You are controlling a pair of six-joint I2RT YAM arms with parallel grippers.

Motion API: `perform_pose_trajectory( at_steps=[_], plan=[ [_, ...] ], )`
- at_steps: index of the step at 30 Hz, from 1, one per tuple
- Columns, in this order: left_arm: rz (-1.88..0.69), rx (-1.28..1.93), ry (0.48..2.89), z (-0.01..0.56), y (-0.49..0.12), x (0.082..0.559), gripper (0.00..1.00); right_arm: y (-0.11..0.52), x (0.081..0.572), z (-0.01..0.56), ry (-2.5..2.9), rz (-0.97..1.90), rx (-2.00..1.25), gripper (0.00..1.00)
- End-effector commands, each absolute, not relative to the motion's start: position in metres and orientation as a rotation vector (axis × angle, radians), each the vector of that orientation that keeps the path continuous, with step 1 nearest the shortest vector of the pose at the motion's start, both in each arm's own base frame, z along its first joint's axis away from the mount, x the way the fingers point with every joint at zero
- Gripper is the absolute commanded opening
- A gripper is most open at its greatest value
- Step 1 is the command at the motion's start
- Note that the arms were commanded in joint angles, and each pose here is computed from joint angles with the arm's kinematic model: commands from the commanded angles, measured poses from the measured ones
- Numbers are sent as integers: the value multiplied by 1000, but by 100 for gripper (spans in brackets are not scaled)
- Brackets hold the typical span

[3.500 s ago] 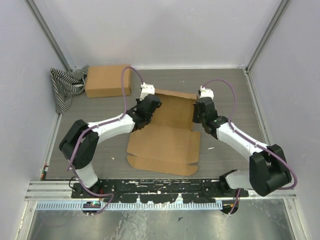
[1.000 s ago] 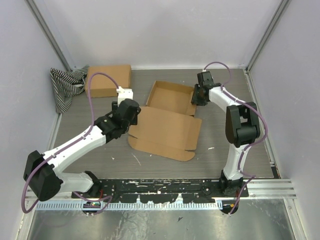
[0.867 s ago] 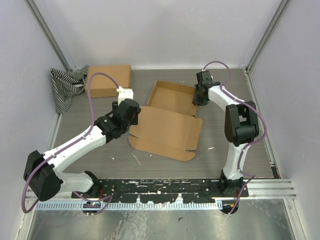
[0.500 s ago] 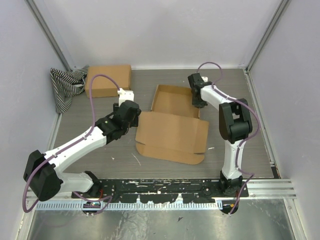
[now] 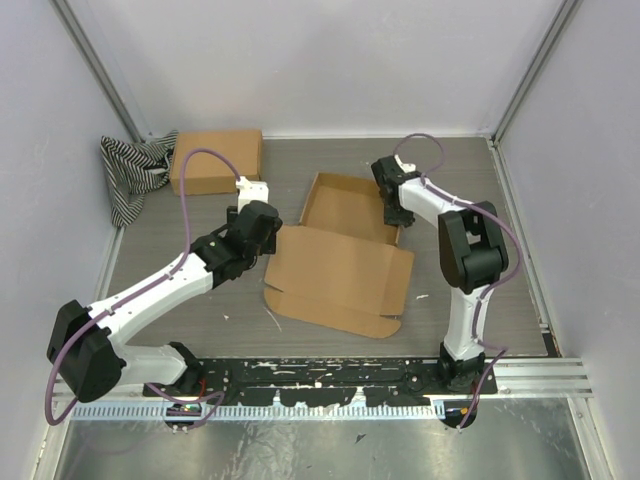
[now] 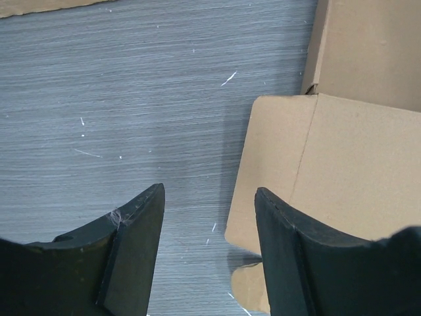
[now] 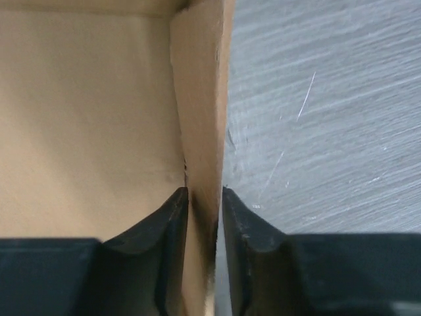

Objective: Fold the paper box

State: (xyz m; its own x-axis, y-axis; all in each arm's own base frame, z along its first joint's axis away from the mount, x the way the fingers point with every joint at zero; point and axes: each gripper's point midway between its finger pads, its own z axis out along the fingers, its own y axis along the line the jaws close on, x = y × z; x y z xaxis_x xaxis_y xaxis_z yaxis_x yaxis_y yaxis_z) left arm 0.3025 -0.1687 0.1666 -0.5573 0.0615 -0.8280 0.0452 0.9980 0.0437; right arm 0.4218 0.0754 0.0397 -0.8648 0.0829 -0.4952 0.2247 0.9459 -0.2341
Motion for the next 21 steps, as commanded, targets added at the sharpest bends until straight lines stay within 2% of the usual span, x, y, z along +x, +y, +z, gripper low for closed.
perform_pose_trajectory(
  at_steps=[1,4,11,15,21],
  plan=[
    [10,63,2142,180,-167,304,64,97,413,77,2571,-148,254,40],
    [10,58,2146,181,-165,302,64,100,418,119,2497,-92,229,45],
    [-5,52,2148,182,-164,299,64,96,454,194,2344,-89,106,47],
    [-32,67,2172,180,-171,297,64,110,488,198,2292,-63,-44,51],
    [-77,114,2205,174,-181,295,64,155,529,181,2218,128,-284,54]
  ],
)
